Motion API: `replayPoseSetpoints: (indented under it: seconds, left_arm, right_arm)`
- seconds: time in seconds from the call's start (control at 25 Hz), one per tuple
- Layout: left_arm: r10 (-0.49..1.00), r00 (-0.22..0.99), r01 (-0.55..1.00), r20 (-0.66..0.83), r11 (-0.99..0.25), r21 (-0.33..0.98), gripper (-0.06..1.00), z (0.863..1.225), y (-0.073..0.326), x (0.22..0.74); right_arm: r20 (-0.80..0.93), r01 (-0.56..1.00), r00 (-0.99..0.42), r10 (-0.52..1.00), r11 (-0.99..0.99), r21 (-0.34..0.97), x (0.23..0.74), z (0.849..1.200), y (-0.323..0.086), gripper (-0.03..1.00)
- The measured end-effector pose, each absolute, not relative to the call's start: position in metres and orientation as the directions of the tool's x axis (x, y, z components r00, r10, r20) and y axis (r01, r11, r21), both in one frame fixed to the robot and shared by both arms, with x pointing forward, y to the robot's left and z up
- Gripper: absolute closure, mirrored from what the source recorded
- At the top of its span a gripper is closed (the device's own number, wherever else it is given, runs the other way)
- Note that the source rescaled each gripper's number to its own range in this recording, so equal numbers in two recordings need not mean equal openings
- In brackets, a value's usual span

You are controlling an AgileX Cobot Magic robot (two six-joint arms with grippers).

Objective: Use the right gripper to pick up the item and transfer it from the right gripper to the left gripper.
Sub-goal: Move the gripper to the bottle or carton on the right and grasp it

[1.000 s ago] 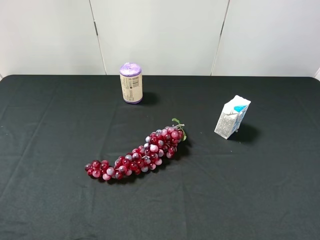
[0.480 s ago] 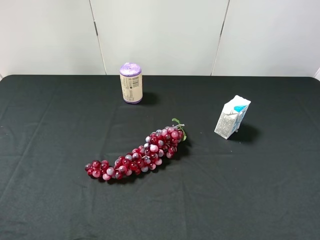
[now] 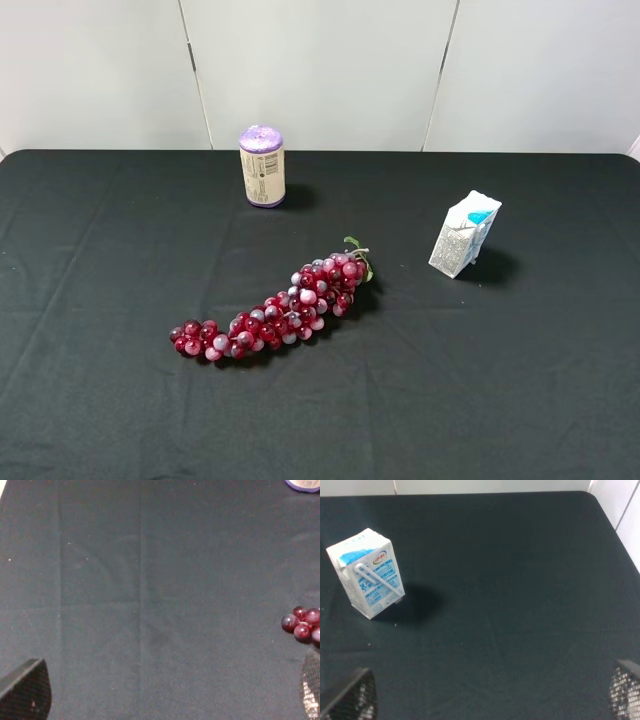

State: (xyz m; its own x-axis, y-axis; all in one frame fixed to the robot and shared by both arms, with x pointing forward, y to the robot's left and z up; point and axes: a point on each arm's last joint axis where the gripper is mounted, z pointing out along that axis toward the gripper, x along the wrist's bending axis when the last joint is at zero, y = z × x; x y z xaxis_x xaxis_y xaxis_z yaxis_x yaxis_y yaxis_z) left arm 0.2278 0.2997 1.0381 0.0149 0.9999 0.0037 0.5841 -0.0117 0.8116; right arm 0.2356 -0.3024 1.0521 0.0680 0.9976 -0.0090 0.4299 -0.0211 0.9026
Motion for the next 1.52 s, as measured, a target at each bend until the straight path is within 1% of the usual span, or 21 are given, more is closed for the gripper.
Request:
replayPoseSetpoints:
  seconds: [0.4,0.52,0.64,0.92,1.16,1.36,1.52]
  left_arm:
    - [1.0,0.015,0.584,0.004,-0.012,0.812,-0.06,1.038,0.3,0.228]
    - [1.0,0.015,0.584,0.004,-0.012,0.812,-0.06,1.038,0.3,0.228]
    - [1.0,0.015,0.584,0.004,-0.012,0.812,-0.06,1.038,0.3,0.228]
    - [1.0,0.015,0.584,0.004,-0.012,0.812,-0.06,1.038,0.3,0.228]
    - [1.0,0.015,0.584,0.004,-0.012,0.812,-0.06,1.038,0.3,0.228]
    - [1.0,0.015,0.584,0.004,-0.012,0.812,-0.06,1.038,0.3,0.228]
    - [1.0,0.015,0.584,0.004,-0.012,0.812,-0.06,1.038,0.3,0.228]
  right_arm:
    - [-0.009,0.427,0.068,0.998,-0.021,0.904,0.235,1.053,-0.302,-0.03]
    - [-0.008,0.407,0.068,0.998,-0.021,0.913,0.233,1.062,-0.302,-0.03]
    - [-0.009,0.431,0.068,0.998,-0.021,0.902,0.239,1.074,-0.303,-0.03]
    - [-0.017,0.547,0.065,0.998,-0.021,0.837,0.279,1.109,-0.303,-0.03]
    - [-0.025,0.623,0.047,0.999,-0.01,0.782,0.323,1.137,-0.303,-0.03]
    - [-0.031,0.688,-0.025,0.999,0.039,0.725,0.363,1.147,-0.296,-0.03]
    - [-0.019,0.754,-0.052,0.998,0.052,0.654,0.396,1.145,-0.287,-0.03]
